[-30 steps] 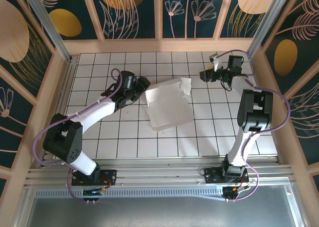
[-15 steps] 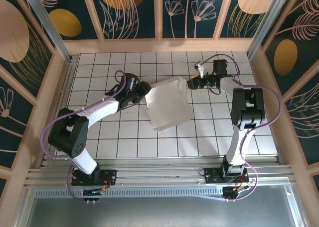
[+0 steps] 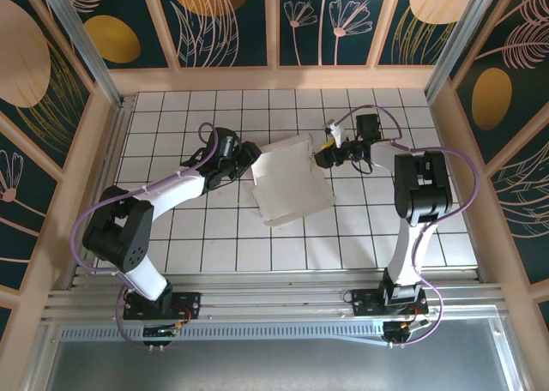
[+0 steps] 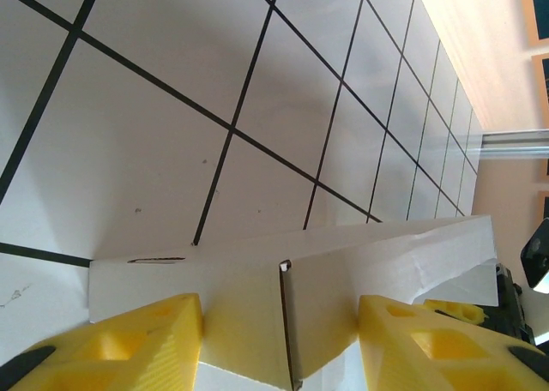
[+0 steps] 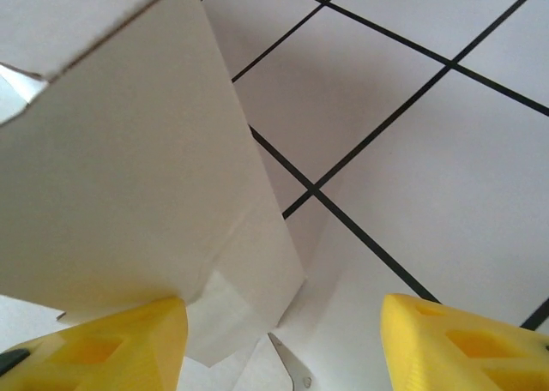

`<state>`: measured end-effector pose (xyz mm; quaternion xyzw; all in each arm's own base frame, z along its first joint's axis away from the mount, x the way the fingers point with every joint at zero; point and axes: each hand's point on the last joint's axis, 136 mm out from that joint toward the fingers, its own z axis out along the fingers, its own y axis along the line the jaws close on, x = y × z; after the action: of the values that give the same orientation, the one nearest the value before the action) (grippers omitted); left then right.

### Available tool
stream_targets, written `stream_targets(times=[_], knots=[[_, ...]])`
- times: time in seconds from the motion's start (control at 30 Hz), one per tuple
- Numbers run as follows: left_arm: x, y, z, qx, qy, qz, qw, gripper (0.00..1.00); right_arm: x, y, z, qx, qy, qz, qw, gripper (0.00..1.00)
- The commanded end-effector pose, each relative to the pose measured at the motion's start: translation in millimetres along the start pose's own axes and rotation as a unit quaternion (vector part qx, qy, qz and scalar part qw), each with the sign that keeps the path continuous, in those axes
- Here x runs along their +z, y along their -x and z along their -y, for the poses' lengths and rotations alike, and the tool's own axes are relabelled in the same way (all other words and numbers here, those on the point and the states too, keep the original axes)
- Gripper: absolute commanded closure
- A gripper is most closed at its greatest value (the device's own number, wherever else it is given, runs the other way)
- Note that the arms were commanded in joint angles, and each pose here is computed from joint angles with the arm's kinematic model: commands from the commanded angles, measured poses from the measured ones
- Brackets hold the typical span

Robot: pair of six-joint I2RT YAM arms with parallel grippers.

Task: Fold the paper box

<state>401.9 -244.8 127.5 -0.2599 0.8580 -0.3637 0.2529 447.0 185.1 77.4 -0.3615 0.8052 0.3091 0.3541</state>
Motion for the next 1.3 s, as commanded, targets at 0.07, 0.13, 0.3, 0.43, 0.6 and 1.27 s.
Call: stream_targets(times=[0.07,0.13,0.3,0.43,0.6,1.27], knots=[[5,-15,-1,0.019,-0.002,-0.030,0.999,0.51,6,19,-17,-0.060,0.014,0.001,0.998,0.38],[6,-16,-3,0.019,0.000,-0.033,0.999,0.51,8,21,-19,-0.071,0.012,-0.002,0.997,0.38],[7,-17,-3,0.024,-0.001,-0.036,0.999,0.52,12,29,-20,-0.096,-0.002,-0.006,0.995,0.38],[9,-19,-2,0.028,-0.003,-0.041,0.999,0.52,17,37,-16,-0.113,-0.025,-0.010,0.993,0.39],[10,-21,-1,0.033,-0.006,-0.047,0.998,0.53,27,43,-18,-0.124,-0.041,-0.005,0.991,0.35],[8,-20,1,0.041,-0.007,-0.045,0.998,0.54,-5,50,-32,-0.145,-0.011,-0.025,0.989,0.25]])
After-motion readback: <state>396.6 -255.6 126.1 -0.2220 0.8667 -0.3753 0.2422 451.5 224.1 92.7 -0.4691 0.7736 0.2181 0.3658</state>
